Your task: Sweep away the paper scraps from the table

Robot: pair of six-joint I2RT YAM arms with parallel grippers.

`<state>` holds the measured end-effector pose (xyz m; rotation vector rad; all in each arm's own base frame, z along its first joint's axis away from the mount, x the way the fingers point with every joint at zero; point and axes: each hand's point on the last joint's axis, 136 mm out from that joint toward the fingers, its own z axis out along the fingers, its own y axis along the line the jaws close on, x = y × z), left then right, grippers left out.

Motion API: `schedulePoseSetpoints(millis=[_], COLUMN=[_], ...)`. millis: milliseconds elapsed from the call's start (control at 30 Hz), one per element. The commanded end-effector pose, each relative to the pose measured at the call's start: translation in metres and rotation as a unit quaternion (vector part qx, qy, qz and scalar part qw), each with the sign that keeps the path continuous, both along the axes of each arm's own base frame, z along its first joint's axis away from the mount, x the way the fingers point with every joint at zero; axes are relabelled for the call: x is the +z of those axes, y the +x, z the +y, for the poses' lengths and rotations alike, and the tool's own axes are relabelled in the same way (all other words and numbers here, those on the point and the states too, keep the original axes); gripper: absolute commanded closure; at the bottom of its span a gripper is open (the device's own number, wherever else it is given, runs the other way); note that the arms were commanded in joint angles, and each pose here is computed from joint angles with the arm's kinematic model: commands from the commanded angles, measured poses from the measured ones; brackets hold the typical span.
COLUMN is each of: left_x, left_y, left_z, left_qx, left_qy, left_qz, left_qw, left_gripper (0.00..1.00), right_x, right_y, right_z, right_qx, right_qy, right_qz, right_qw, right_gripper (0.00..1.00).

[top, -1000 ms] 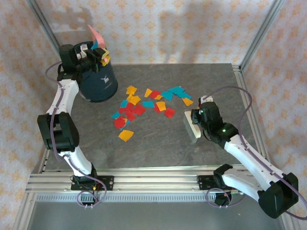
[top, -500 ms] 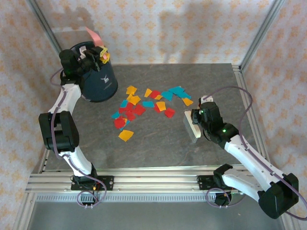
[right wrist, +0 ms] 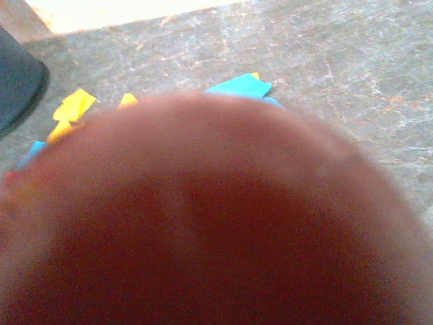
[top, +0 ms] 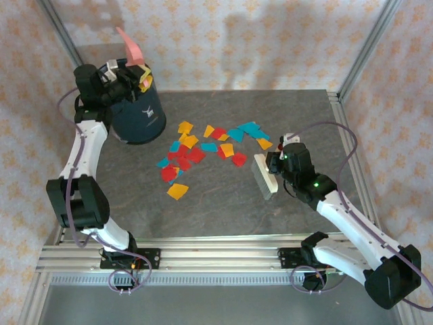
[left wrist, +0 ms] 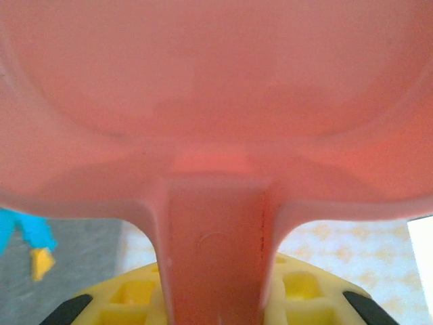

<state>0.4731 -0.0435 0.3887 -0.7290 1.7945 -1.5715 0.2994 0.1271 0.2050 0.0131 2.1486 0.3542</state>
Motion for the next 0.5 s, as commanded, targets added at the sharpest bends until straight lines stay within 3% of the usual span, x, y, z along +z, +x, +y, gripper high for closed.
schedulePoseSetpoints(millis=[0,167,333,467], left_x=[-0.016,-0.05,-0.076,-0.093], left_y=[-0.035,-0.076,-0.113,-0.139], left_z=[-0.005,-0.014,-0.027,-0.023], left_qx=[-0.024,-0.057,-0.104,-0.102], left_qy=[0.135,0.281,0.387,0.46], left_qz=[0.007,0.052,0.077,0.093], left_qw=[0.991,0.957,0.913,0.877], left_gripper=[1.0,1.0,1.0,1.0], right_x=[0.026,0.037,0.056,0.06], right_y=[0.014,0.04,0.076,0.111], right_z=[0.011,0.015,0.004,-0.005], right_qx=[-0.003,-0.013,-0.042,-0.061], right_qy=[0.06,0.127,0.177,0.225], right_qz=[-0.041,-0.05,-0.068,-0.066], right_qw=[0.997,0.991,0.981,0.97], right_gripper=[1.0,1.0,1.0,1.0])
